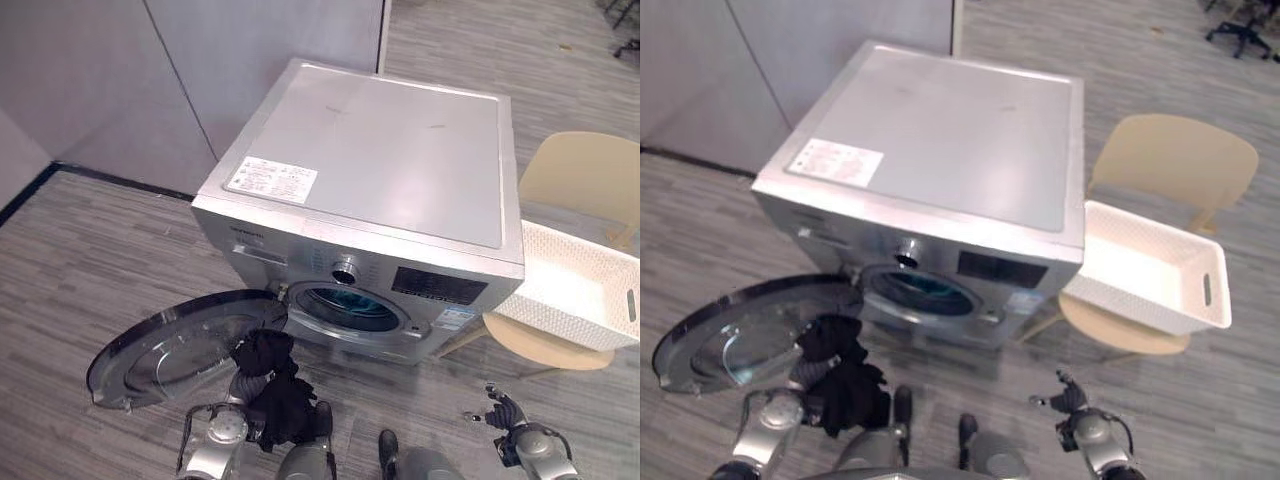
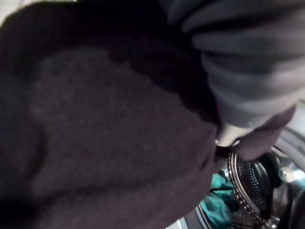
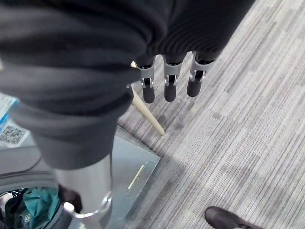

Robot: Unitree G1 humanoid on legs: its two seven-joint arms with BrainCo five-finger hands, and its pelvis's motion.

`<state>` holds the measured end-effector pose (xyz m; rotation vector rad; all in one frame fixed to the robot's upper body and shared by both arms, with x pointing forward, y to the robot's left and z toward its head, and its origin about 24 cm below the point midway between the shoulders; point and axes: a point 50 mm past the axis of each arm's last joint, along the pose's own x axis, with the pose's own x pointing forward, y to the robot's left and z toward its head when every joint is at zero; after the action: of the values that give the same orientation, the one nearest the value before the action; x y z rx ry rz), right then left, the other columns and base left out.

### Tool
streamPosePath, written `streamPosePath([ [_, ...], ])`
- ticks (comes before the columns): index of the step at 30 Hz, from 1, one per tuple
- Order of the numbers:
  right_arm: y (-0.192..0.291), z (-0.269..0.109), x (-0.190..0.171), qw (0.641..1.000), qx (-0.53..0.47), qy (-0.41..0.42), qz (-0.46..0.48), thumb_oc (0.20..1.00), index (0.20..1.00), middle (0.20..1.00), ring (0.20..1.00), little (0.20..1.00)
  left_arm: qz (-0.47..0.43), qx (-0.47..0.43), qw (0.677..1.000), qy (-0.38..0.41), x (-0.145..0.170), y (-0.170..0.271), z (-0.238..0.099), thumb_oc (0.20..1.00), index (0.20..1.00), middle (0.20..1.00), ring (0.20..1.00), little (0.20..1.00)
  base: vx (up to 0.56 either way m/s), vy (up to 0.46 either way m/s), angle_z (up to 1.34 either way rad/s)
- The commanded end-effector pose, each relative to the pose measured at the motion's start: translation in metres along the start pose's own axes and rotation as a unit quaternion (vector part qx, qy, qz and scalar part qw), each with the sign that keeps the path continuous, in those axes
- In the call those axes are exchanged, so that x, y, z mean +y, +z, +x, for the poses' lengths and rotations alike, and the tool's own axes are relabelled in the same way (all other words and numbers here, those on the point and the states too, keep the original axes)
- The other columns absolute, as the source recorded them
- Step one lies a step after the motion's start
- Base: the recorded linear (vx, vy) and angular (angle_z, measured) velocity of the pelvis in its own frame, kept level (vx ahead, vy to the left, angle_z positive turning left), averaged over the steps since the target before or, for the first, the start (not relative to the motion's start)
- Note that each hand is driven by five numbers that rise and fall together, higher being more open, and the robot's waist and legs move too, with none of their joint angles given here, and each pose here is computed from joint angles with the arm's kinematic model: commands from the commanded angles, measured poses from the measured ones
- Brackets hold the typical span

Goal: Grab the laundry basket,head to the washer,open it,put in the laundry and shut it.

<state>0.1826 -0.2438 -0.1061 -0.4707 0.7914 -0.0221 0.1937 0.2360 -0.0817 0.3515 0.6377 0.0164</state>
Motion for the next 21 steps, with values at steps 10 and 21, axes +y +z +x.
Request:
streamPosePath([
  [10,0.11,0.002,-0.017,0.978,-0.202,-0.043,0.029,1.0,1.0,1.0,1.0,1.0,-0.006,-0.239,0.969,0.061,0.021,0.128,0.013,0.2,0.2,0.2,0.2,0.2,-0.12,-0.043,-0.57],
  [21,0.187,-0.027,-0.057,0.92,-0.371,-0.112,0.051,1.0,1.0,1.0,1.0,1.0,0.157,-0.429,0.839,0.296,0.096,0.296,-0.016,0.2,0.2,0.2,0.2,0.2,-0.05,-0.086,-0.07],
])
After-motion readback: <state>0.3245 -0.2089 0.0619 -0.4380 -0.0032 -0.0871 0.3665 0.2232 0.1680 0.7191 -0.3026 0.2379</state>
